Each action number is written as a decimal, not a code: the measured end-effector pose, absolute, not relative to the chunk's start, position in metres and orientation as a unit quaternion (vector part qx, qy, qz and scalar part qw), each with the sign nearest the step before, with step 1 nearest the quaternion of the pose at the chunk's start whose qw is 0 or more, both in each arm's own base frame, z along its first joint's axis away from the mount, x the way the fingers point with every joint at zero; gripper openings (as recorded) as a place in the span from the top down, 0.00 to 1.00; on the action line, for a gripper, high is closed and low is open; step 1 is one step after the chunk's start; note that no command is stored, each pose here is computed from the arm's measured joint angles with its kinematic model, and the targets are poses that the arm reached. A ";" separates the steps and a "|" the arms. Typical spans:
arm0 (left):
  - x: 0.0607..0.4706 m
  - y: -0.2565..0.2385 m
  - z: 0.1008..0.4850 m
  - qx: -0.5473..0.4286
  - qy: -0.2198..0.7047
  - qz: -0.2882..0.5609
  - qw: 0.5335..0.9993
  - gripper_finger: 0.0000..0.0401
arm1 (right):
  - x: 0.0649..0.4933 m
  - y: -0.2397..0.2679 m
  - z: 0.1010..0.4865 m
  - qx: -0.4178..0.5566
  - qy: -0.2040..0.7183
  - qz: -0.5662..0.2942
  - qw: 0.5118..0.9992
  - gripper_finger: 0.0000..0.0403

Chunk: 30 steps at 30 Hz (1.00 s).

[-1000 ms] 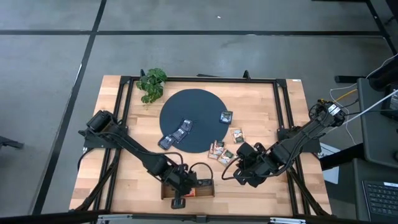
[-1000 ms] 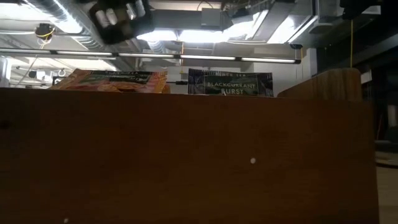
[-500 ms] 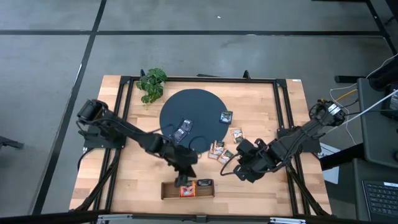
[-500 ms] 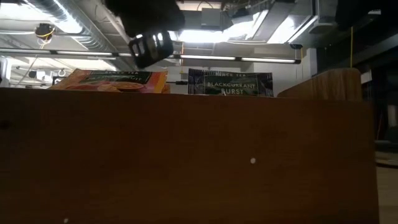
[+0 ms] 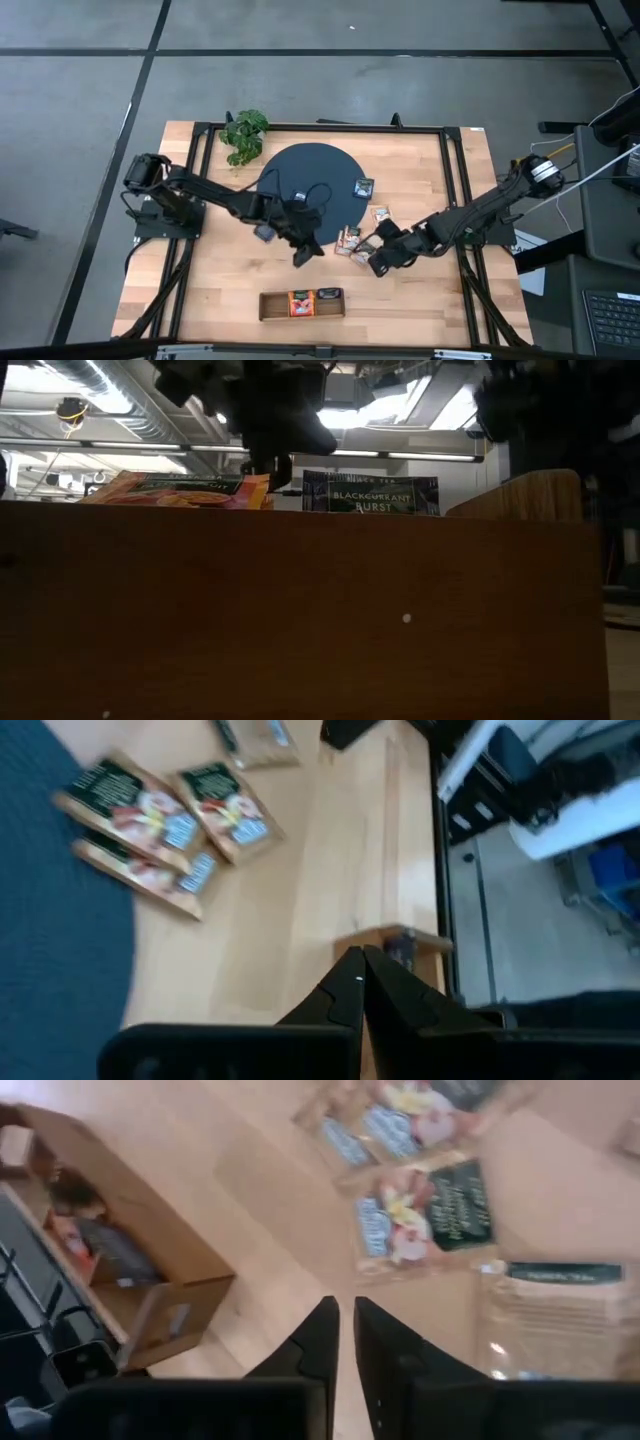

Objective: Pick & Place Tea
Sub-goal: Move the wooden organizer closer to the tea bag

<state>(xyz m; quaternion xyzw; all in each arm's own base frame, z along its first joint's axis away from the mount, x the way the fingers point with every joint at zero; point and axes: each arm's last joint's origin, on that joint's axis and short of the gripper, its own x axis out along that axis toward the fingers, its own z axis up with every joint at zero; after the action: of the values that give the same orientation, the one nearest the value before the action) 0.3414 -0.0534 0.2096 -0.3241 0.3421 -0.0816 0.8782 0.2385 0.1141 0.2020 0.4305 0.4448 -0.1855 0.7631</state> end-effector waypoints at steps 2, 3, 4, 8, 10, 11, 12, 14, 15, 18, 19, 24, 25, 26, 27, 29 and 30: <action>0.342 -0.046 0.209 -0.328 0.340 -0.072 0.878 0.99 | 0.234 0.108 0.196 0.445 0.447 -0.191 0.752 0.88; 0.343 -0.043 0.209 -0.330 0.338 -0.068 0.879 0.99 | 0.232 0.105 0.193 0.448 0.448 -0.194 0.749 0.87; 0.343 -0.040 0.209 -0.331 0.336 -0.064 0.879 0.99 | 0.231 0.103 0.192 0.449 0.451 -0.196 0.746 0.85; 0.344 -0.030 0.209 -0.338 0.335 -0.051 0.878 0.99 | 0.232 0.096 0.191 0.430 0.452 -0.188 0.758 0.78; 0.343 -0.027 0.207 -0.343 0.346 -0.047 0.872 0.99 | 0.236 0.092 0.191 0.418 0.448 -0.177 0.770 0.74; 0.342 -0.026 0.206 -0.349 0.353 -0.049 0.867 0.99 | 0.238 0.090 0.192 0.411 0.446 -0.170 0.776 0.72; 0.341 -0.025 0.206 -0.355 0.361 -0.055 0.861 0.99 | 0.240 0.088 0.193 0.404 0.445 -0.159 0.784 0.71; 0.339 -0.024 0.205 -0.365 0.377 -0.077 0.848 0.99 | 0.244 0.087 0.195 0.389 0.441 -0.124 0.799 0.68; 0.337 -0.024 0.206 -0.369 0.385 -0.085 0.842 0.99 | 0.246 0.086 0.196 0.385 0.439 -0.108 0.804 0.67; 0.331 -0.025 0.209 -0.367 0.407 -0.091 0.832 0.99 | 0.250 0.085 0.199 0.379 0.426 -0.085 0.817 0.67; 0.327 -0.024 0.208 -0.361 0.420 -0.087 0.828 1.00 | 0.251 0.085 0.199 0.375 0.424 -0.082 0.820 0.67; 0.311 -0.015 0.211 -0.328 0.454 -0.013 0.828 0.99 | 0.253 0.079 0.200 0.366 0.416 -0.087 0.828 0.67; 0.308 -0.011 0.211 -0.324 0.461 0.000 0.826 0.99 | 0.254 0.077 0.200 0.366 0.414 -0.090 0.829 0.67; 0.304 -0.008 0.212 -0.320 0.468 0.011 0.824 1.00 | 0.255 0.075 0.200 0.367 0.413 -0.092 0.829 0.67; 0.300 -0.006 0.213 -0.316 0.475 0.017 0.821 1.00 | 0.255 0.072 0.200 0.368 0.411 -0.096 0.828 0.67; 0.297 -0.002 0.216 -0.311 0.470 0.017 0.826 0.99 | 0.256 0.068 0.200 0.366 0.409 -0.101 0.830 0.67; 0.294 -0.001 0.217 -0.313 0.469 0.017 0.826 0.99 | 0.257 0.066 0.200 0.365 0.408 -0.102 0.831 0.67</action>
<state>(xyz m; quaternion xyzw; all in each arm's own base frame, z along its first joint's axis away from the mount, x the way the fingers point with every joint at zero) 0.2939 -0.0009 0.2168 -0.3129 0.4690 0.0171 0.8257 0.2569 0.0660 0.1998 0.3650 0.4076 -0.1023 0.8308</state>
